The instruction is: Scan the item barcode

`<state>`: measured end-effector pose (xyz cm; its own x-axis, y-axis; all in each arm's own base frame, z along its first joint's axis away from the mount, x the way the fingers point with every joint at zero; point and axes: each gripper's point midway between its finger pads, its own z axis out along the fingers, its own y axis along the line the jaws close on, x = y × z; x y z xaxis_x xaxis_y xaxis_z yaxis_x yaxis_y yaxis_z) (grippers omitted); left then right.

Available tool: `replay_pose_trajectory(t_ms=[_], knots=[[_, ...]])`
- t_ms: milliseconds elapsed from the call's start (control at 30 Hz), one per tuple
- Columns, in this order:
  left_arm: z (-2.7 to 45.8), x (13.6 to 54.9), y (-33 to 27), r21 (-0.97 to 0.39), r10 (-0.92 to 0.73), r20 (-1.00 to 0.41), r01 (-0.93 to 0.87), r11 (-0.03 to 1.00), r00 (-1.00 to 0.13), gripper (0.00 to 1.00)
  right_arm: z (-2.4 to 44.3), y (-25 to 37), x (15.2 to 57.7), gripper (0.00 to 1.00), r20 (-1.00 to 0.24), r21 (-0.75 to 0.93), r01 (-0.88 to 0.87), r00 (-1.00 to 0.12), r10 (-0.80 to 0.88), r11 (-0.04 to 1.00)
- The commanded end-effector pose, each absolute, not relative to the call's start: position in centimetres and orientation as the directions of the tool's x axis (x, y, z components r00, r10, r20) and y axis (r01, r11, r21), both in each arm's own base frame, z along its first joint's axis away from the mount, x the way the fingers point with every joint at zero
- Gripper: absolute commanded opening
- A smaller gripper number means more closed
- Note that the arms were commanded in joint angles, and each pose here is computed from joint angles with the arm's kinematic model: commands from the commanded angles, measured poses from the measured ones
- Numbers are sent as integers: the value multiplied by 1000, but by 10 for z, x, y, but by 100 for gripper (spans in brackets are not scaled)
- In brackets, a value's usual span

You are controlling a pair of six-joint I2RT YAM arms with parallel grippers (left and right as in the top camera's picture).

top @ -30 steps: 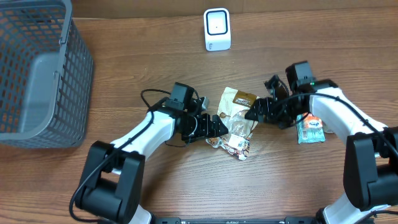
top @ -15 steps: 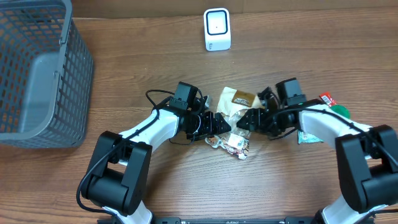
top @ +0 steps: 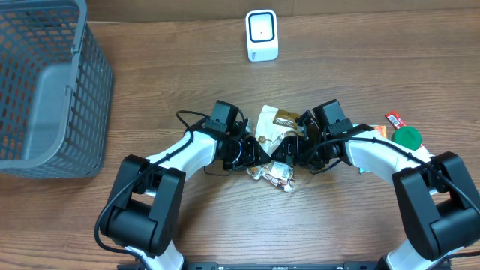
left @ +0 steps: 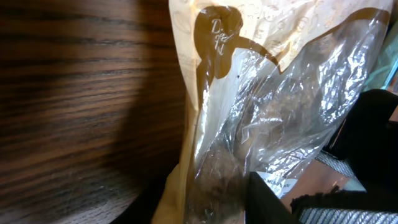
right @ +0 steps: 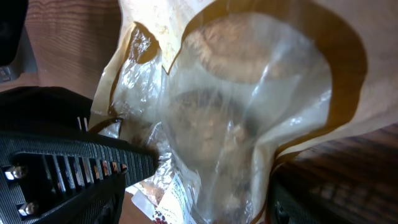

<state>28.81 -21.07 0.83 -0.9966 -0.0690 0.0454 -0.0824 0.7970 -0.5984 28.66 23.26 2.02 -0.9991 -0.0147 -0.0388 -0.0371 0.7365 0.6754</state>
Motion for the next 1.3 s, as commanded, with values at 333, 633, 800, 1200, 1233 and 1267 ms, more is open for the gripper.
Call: replay_pose_trajectory(t_ms=[333, 633, 800, 1200, 1233, 1267], knots=[[26, 296, -196, -744, -13, 28, -30, 667, -1000, 11, 71, 209, 313, 89, -180, 689, -119, -984, 9, 715], [57, 293, -193, -873, 43, -7, 27, 487, -999, 10, 82, 177, 324, 95, -247, 695, -166, -969, 15, 700], [61, 287, -193, -878, 75, -13, 47, 477, -997, 10, 80, 173, 322, 96, -299, 663, -249, -953, -54, 706], [31, 281, -181, -741, 88, 23, 42, 670, -996, 15, 77, 173, 323, 99, -325, 634, -278, -943, -78, 721], [32, 280, -182, -746, 92, 22, 44, 665, -996, 14, 76, 171, 324, 99, -328, 624, -279, -941, -79, 730], [33, 280, -183, -750, 89, 26, 40, 660, -996, 14, 74, 169, 326, 100, -330, 611, -276, -941, -77, 742]])
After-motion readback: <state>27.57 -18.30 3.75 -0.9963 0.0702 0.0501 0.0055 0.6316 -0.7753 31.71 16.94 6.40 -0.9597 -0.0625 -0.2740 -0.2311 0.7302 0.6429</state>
